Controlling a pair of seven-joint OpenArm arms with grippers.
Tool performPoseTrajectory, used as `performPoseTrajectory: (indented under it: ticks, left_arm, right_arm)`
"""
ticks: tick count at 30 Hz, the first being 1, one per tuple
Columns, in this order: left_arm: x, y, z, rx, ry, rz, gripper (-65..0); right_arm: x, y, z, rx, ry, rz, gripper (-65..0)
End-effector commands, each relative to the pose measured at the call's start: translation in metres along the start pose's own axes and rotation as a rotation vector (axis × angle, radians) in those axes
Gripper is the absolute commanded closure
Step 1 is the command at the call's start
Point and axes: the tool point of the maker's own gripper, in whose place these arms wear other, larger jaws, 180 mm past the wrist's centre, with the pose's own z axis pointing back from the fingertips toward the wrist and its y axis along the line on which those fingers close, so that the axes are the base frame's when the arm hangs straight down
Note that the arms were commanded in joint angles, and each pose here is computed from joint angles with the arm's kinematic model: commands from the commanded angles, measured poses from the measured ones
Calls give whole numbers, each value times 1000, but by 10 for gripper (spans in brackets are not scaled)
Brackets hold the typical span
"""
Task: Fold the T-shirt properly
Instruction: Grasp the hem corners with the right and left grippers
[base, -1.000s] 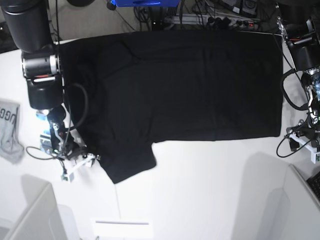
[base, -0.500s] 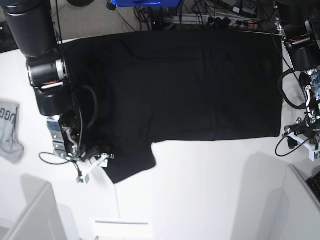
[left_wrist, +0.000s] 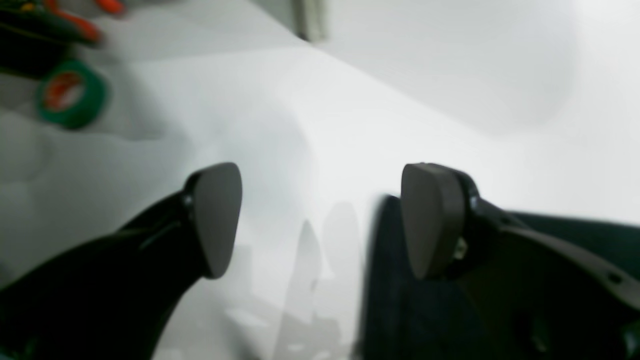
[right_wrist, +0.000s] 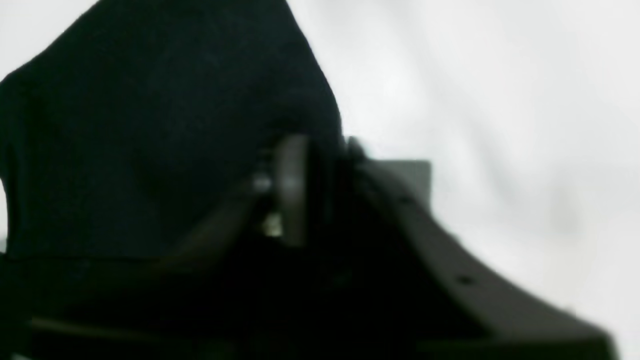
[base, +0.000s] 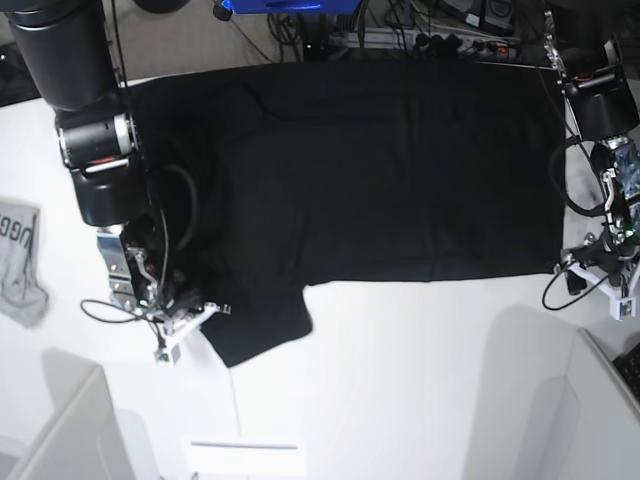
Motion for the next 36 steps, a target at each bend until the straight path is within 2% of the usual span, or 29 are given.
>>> performPoseTrajectory:
  ticks: [1, 6, 10, 13, 15, 21, 29, 31, 32, 36]
  left_arm:
    - [26, 6, 4, 14, -71, 7, -484]
    - [16, -3, -7, -3, -35, 49, -484]
    - [-3, -6, -24, -13, 43, 91, -484]
    - [-11, -25, -34, -63, 87, 38, -484]
    - [-12, -31, -38, -75, 74, 16, -484]
    - [-40, -39, -47, -86, 126, 39, -484]
    - [-53, -48, -48, -102, 152, 44, -466]
    - [-54, -51, -48, -107, 156, 46, -415]
    - [-55, -53, -48, -111, 157, 47, -365]
    - [-56, -54, -48, -112, 158, 48, -110]
  right_arm:
    - [12, 3, 3, 10, -9, -3, 0]
    - [12, 3, 3, 9, -7, -4, 0]
    - [12, 3, 3, 9, -8, -5, 0]
    - [12, 3, 3, 9, -8, -5, 0]
    - [12, 4, 3, 10, -8, -5, 0]
    - [11, 3, 3, 11, -5, -8, 0]
    - [10, 3, 3, 11, -4, -10, 0]
    - [10, 3, 3, 9, -6, -11, 0]
    - [10, 1, 3, 5, -7, -13, 0]
    - [10, 0, 3, 3, -7, -17, 0]
